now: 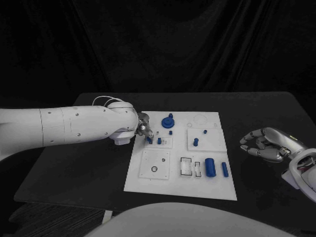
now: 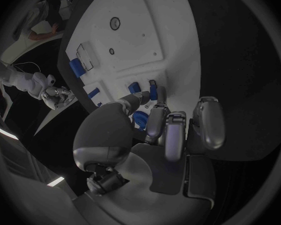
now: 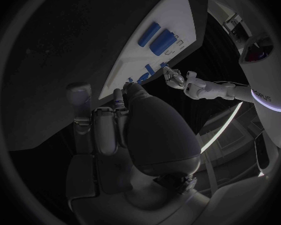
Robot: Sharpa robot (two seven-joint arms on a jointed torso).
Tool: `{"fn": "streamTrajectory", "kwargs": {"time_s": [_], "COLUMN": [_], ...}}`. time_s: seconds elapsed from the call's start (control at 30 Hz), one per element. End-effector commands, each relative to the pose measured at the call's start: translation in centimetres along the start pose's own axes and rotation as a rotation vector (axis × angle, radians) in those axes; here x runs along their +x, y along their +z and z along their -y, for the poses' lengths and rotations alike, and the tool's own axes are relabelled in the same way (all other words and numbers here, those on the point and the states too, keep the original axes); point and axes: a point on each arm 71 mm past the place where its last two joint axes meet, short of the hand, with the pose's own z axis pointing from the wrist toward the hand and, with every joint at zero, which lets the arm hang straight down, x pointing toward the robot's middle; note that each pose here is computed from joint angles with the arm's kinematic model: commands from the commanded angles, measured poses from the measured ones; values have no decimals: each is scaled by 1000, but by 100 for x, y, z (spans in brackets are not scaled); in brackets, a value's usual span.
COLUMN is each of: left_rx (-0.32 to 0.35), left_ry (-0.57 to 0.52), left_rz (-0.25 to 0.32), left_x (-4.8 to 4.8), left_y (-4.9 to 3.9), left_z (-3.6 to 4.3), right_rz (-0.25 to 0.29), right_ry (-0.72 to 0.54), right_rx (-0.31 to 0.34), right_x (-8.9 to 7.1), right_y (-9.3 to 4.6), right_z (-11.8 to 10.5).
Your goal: Assemble the parts on the task board
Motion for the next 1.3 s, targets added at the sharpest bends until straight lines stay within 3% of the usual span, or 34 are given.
{"fn": "streamTrajectory", "kwargs": {"time_s": [0.03, 1.3], "left_rx": [9, 30], "left_ry": [0, -14], "left_rz": [-1, -5], "left_x": [11, 122], "left_y": [5, 26], "left_z": [14, 15], "right_rz": [-7, -17], "right_ry": [-1, 3], "right_rx": [16, 24], "right_x": [12, 26], "right_y": [-5, -12], "right_z": [15, 23]}}
